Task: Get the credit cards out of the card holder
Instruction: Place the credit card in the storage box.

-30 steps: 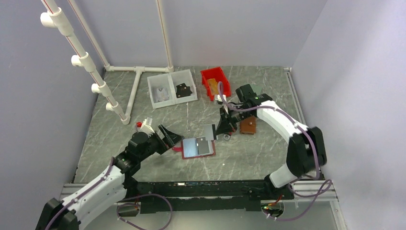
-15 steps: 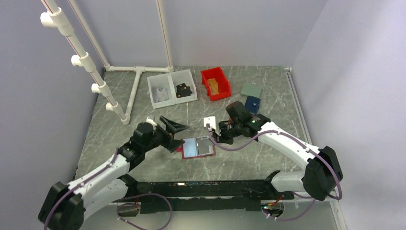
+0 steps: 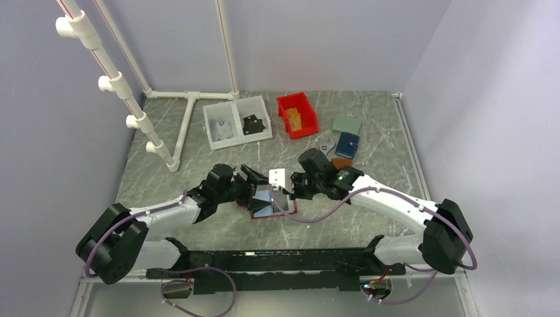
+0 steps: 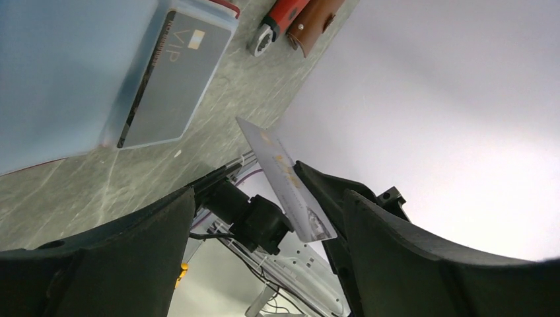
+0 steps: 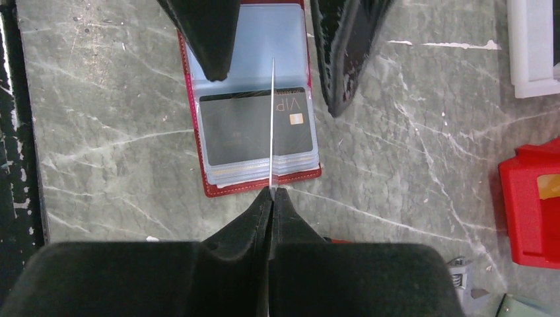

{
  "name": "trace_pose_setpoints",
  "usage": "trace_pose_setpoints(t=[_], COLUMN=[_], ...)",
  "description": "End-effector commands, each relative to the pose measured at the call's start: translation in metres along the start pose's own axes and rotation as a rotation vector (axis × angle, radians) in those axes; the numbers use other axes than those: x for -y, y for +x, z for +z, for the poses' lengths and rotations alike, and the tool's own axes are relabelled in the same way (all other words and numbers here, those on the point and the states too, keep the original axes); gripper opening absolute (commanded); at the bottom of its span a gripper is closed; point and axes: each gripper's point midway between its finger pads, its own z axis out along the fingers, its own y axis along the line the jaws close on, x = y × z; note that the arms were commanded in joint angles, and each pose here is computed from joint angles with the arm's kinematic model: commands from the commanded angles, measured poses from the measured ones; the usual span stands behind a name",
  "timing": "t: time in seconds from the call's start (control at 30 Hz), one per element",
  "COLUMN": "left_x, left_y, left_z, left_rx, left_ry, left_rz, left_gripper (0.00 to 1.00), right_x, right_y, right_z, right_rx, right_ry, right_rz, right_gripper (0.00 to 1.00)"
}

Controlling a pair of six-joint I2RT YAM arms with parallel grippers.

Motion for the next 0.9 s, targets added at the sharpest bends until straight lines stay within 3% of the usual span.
trace_pose_setpoints(t=[0.0, 0.1, 0.33, 0.4, 0.57, 0.6, 0.67, 0.8, 0.87], left_x=[0.034, 0.034, 0.032, 0.032, 0.032, 0.030, 0.028, 0.021, 0.013], left_y=[0.011, 0.011, 0.016, 0.018, 0.021, 0.021, 0.021, 0.014, 0.008], left_z=[0.002, 0.004, 0.010, 0.011, 0.015, 0.016, 0.017, 0.018, 0.018], left_rx=[-0.036, -0.043, -0.075, -0.087, -0.120, -0.125, -0.131, -0.098, -0.060], left_ry=[0.100, 0.110, 0.124, 0.131, 0.152, 0.152, 0.157, 0.169, 0.158], left_rz=[0.014, 0.009, 0.011, 0.014, 0.032, 0.035, 0.048, 0.078, 0.113], left_gripper=[0.86, 0.81, 0.57, 0.44, 0.00, 0.00, 0.00, 0.00, 0.00], right_x=[0.006, 0.004, 0.003, 0.002, -0.007, -0.009, -0.012, -0.013, -0.010], right_y=[-0.012, -0.013, -0.012, -0.012, -0.013, -0.013, -0.014, -0.014, -0.014], right_z=[-0.002, 0.001, 0.005, 0.006, 0.007, 0.007, 0.006, 0.005, 0.001], right_rx=[0.025, 0.018, 0.004, 0.000, -0.009, -0.008, -0.009, -0.004, 0.008], right_ry=[0.052, 0.053, 0.067, 0.067, 0.016, 0.002, -0.017, -0.047, -0.049], right_rz=[-0.024, -0.031, -0.040, -0.042, -0.043, -0.043, -0.040, -0.008, 0.015], right_gripper=[0.00, 0.00, 0.00, 0.00, 0.00, 0.02, 0.10, 0.43, 0.53])
